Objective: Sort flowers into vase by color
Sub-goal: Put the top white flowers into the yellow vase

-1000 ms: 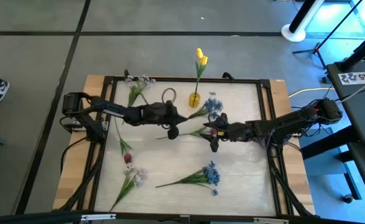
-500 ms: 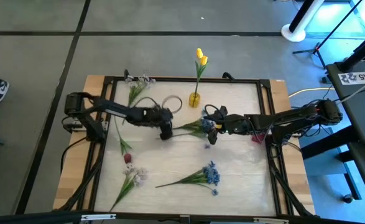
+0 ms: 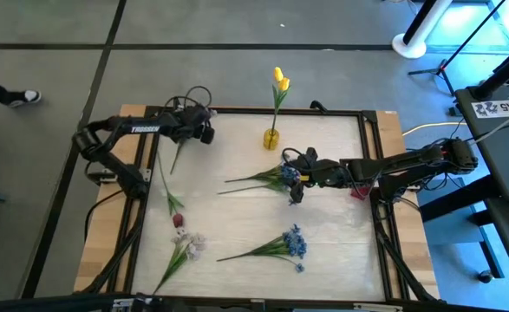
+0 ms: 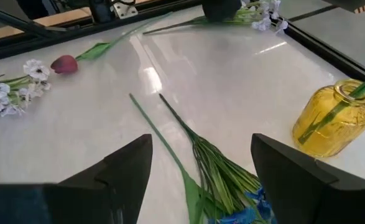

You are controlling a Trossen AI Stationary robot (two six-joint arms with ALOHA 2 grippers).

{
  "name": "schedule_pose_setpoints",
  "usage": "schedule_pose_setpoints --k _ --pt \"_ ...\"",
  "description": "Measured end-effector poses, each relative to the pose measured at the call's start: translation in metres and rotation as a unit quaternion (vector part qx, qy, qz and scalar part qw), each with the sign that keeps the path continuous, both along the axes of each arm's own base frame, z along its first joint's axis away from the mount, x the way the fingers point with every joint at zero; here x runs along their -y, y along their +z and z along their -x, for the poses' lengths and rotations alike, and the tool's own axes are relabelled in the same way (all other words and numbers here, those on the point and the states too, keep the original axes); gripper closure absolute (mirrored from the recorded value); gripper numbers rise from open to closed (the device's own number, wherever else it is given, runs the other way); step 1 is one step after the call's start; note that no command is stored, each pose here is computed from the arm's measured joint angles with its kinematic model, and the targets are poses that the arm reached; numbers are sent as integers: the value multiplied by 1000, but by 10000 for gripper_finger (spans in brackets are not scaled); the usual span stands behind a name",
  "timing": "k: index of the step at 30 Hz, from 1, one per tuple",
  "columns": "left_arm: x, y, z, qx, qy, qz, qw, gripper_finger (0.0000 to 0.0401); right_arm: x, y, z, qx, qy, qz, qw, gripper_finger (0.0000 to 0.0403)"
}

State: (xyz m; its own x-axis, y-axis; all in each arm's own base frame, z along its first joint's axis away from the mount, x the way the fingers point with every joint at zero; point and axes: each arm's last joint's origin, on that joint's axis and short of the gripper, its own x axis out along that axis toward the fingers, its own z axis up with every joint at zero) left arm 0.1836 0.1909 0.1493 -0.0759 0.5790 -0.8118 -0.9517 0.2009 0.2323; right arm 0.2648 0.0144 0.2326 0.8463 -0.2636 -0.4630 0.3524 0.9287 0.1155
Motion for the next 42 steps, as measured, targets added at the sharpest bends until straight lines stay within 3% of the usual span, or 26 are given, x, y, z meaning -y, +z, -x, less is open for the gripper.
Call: schedule_pose_setpoints --k 10,13,19,23,26,29,32,34,37,42 --pt "-8 -20 22 -27 53 49 997 264 0 -3 2 -17 -6 -8 1000 130" --pt "-5 -25 25 -27 58 42 997 266 0 -4 2 -18 -6 -9 1000 130" --pt "11 -28 16 -60 36 19 997 326 -1 -4 2 -21 7 -11 1000 130" --pt "22 -11 -1 -21 -2 -15 1000 386 -1 2 9 -26 29 -24 999 130" --pt "37 15 -12 30 -46 -41 998 388 -1 10 17 -17 28 -28 999 130" --pt "59 51 -20 108 -107 -80 985 386 0 21 24 7 31 -26 999 130" --pt "88 87 -23 196 -193 -117 954 386 0 27 25 29 35 -20 999 130" --pt "108 105 -25 263 -269 -139 916 386 0 30 24 40 42 -8 998 130" --pt "135 120 -30 365 -375 -158 837 386 -1 31 14 69 54 17 996 130" --pt "167 112 -37 478 -479 -201 708 386 -5 30 -14 157 91 51 982 130"
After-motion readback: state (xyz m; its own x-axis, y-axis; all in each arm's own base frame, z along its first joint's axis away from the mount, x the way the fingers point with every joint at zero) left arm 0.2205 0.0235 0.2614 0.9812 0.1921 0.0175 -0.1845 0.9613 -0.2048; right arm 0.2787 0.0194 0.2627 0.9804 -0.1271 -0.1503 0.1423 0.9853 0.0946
